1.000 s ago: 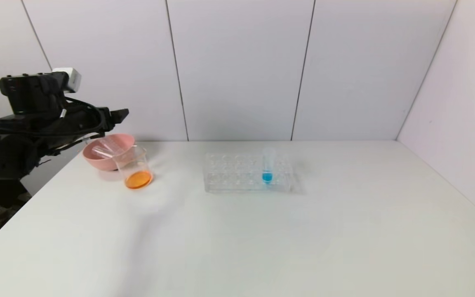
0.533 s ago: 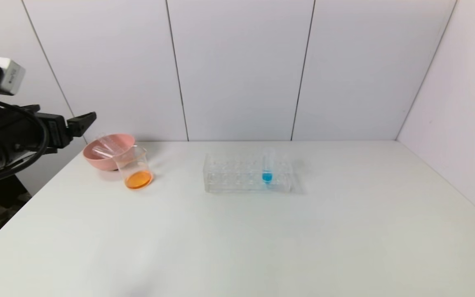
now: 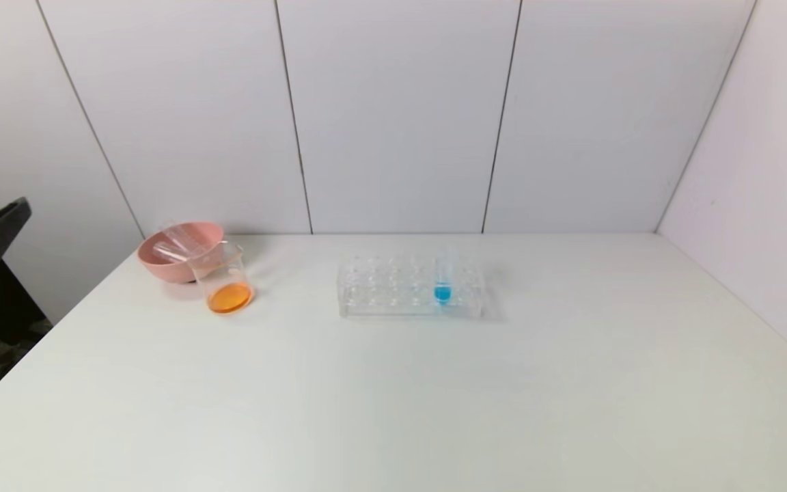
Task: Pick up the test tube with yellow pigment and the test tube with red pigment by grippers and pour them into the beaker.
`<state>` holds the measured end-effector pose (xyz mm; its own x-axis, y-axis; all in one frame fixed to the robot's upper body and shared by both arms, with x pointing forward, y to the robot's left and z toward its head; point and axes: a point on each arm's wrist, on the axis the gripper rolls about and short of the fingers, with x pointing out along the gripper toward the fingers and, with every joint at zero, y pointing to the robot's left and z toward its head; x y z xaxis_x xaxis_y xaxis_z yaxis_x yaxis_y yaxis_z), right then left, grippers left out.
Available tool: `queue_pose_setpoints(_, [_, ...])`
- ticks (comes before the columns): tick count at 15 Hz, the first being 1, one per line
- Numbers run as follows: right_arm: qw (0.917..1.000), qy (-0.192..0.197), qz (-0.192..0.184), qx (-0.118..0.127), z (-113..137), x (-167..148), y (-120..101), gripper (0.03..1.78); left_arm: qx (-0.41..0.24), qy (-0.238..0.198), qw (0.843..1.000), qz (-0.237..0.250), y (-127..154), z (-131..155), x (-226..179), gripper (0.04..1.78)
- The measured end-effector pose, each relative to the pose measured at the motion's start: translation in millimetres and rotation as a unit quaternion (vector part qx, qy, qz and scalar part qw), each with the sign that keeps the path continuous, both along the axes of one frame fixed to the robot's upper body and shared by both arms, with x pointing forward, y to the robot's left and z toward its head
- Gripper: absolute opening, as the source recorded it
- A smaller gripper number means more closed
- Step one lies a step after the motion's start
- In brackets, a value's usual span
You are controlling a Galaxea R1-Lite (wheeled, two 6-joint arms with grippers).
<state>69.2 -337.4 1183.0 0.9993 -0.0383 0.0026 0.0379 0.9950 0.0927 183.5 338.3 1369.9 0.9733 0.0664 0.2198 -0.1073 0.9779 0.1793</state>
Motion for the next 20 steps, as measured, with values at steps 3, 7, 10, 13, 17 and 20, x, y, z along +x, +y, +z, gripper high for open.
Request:
queue_pose_setpoints(3, [1.0,0.0,0.0,0.0,0,0,0,1.71,0.005,-0.027,1.0,-0.012,-3,-7,-62,1.76])
queue_pose_setpoints(7, [1.0,0.0,0.0,0.0,0,0,0,1.71,0.006,-0.033,0.999,-0.023,-6,-36,-119,1.76])
queue_pose_setpoints(10, [1.0,0.0,0.0,0.0,0,0,0,1.71,0.007,-0.058,0.998,-0.038,-6,-61,-140,1.76])
queue_pose_setpoints(13, [1.0,0.0,0.0,0.0,0,0,0,1.71,0.004,-0.056,0.997,-0.054,-6,-96,-144,1.76])
queue_pose_setpoints(17, [1.0,0.0,0.0,0.0,0,0,0,1.71,-0.039,-0.028,0.997,-0.065,-6,-139,-127,1.76])
queue_pose_setpoints(20, [1.0,0.0,0.0,0.0,0,0,0,1.71,-0.092,0.07,0.992,-0.047,-5,-177,-116,1.76])
